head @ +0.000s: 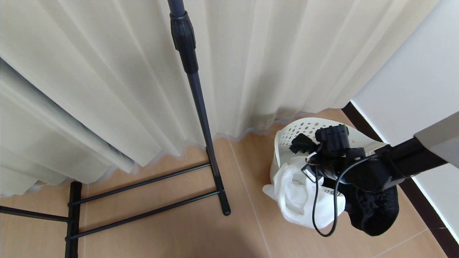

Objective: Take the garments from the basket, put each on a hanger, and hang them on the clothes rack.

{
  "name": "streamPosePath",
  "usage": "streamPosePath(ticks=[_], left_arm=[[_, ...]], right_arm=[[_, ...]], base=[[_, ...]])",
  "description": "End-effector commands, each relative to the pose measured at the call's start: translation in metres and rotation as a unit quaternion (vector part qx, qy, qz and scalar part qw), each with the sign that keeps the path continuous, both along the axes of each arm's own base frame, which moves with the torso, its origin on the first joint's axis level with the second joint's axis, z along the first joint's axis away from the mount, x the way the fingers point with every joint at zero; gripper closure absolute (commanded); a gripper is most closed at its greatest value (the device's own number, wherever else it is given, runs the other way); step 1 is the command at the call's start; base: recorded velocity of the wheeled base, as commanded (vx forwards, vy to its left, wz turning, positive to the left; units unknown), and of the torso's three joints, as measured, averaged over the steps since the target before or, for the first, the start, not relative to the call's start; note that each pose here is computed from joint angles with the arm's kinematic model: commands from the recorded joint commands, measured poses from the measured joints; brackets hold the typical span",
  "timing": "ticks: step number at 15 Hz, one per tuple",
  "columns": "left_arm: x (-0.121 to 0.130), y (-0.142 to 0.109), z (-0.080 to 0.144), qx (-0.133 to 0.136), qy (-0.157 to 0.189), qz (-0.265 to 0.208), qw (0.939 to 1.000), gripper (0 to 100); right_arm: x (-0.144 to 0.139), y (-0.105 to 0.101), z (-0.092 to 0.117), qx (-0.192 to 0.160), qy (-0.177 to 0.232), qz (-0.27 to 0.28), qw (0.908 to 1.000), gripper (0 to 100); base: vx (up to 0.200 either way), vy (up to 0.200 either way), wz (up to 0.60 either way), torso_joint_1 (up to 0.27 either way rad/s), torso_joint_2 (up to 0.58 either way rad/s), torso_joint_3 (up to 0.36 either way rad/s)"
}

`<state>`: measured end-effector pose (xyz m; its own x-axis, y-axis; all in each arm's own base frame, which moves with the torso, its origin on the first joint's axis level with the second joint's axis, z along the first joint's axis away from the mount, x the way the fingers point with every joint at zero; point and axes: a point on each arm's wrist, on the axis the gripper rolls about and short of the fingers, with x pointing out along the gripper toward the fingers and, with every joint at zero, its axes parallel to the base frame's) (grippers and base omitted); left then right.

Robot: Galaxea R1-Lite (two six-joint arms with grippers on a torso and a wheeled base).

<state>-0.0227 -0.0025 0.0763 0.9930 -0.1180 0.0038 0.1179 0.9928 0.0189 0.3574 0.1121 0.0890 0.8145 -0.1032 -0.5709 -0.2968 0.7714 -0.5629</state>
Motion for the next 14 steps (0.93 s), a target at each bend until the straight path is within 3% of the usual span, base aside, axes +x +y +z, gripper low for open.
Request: streamPosePath(ticks=[1,2,4,6,9,14], left_arm=[[0.0,0.0,0.0,0.001,0.0,0.0,1.0,0],[0.0,0.0,0.0,0.001,0.0,0.0,1.0,0],[0.0,0.0,0.0,0.001,0.0,-0.001,1.0,0],[0.0,0.0,0.0,0.001,0.0,-0.001,1.0,0],[0.0,0.0,0.0,0.001,0.0,-0.001,1.0,0],[0.0,0.0,0.0,0.001,0.0,-0.001,1.0,0]], right_arm=[[-0.079,0.0,0.05,0.09,-0.043,-0.006,0.995,100],[-0.085,0.0,0.053,0.094,-0.046,-0.004,0.9945,100],[-0.145,-0.002,0.092,0.138,-0.103,0.042,0.9842,100],[-0.182,-0.005,0.121,0.171,-0.151,0.083,0.97,100],[-0.217,-0.014,0.127,0.195,-0.176,0.119,0.9576,100],[-0.22,-0.016,0.127,0.197,-0.179,0.122,0.9562,100]], base=[[0.0,0.0,0.0,0.0,0.0,0.0],[0.0,0.0,0.0,0.0,0.0,0.0],[0.0,0.0,0.0,0.0,0.0,0.0],[0.0,0.0,0.0,0.0,0.0,0.0],[0.0,0.0,0.0,0.0,0.0,0.0],[0.0,0.0,0.0,0.0,0.0,0.0]])
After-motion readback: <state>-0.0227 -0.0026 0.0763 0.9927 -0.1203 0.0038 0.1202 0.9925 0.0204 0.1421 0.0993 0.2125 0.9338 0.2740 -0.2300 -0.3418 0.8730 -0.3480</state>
